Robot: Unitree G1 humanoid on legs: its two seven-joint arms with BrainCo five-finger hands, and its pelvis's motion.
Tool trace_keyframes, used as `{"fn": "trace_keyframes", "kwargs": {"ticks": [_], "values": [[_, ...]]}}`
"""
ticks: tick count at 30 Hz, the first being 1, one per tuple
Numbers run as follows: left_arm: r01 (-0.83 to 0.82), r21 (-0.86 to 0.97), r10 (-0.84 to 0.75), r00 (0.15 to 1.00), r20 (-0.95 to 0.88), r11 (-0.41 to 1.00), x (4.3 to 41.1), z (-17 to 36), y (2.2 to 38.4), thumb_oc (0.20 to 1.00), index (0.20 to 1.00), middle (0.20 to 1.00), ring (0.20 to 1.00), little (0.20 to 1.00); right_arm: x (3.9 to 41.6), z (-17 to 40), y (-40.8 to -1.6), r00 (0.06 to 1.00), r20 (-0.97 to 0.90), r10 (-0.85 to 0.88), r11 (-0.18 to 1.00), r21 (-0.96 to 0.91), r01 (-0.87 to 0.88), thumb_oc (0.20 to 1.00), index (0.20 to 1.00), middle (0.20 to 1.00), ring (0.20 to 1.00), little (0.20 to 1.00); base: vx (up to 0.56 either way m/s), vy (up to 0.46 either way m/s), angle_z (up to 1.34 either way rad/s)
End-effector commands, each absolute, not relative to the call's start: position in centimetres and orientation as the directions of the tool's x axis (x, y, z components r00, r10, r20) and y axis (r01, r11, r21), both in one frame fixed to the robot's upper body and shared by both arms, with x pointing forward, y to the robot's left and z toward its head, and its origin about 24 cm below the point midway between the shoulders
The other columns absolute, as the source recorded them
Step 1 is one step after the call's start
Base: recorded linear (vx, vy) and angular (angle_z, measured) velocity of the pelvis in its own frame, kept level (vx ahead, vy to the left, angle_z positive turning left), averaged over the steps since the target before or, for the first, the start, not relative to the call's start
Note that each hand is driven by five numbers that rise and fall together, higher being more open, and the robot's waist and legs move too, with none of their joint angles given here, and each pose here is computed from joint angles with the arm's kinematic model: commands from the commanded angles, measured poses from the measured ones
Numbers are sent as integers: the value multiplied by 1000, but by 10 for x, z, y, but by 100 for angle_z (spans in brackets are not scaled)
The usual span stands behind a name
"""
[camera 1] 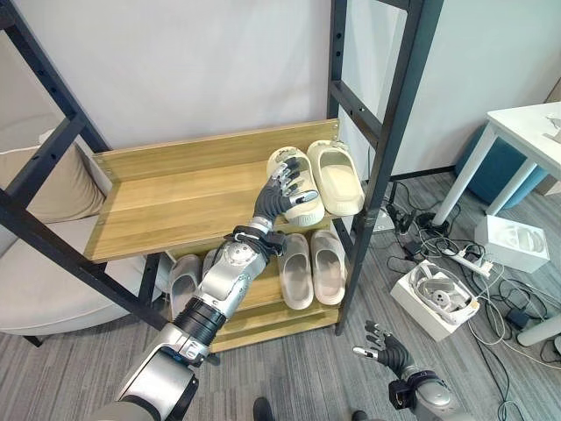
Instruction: Arrange the slippers neatly on the shoe rack.
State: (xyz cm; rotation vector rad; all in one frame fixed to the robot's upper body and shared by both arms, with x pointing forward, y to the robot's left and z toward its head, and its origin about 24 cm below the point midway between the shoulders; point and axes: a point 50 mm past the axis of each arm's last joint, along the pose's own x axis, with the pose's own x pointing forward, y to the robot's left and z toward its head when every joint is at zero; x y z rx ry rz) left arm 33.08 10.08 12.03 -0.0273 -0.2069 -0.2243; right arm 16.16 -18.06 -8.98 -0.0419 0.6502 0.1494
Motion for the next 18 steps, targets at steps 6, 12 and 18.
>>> {"fn": "trace_keyframes", "kwargs": {"ticks": [6,12,18], "values": [[386,-168,-166,694,701,907,293,212,116,1000,1000,1000,1000,1000,186,-70,-158,883,-438,168,985,110,-133,1000,1000,1000,1000,1000,0,2,1],[736,5,-606,553,572,677,254,182,97,1000,1000,1000,1000,1000,185,-71,-162,880,-440,180,981,141,-131,1000,1000,1000,1000,1000,-5,7,5],[848,88,-849,527,-42,522,221,65,117,1000,1000,1000,1000,1000,187,-69,-167,873,-437,216,976,110,-186,1000,1000,1000,1000,1000,-2,11,-2]]}}
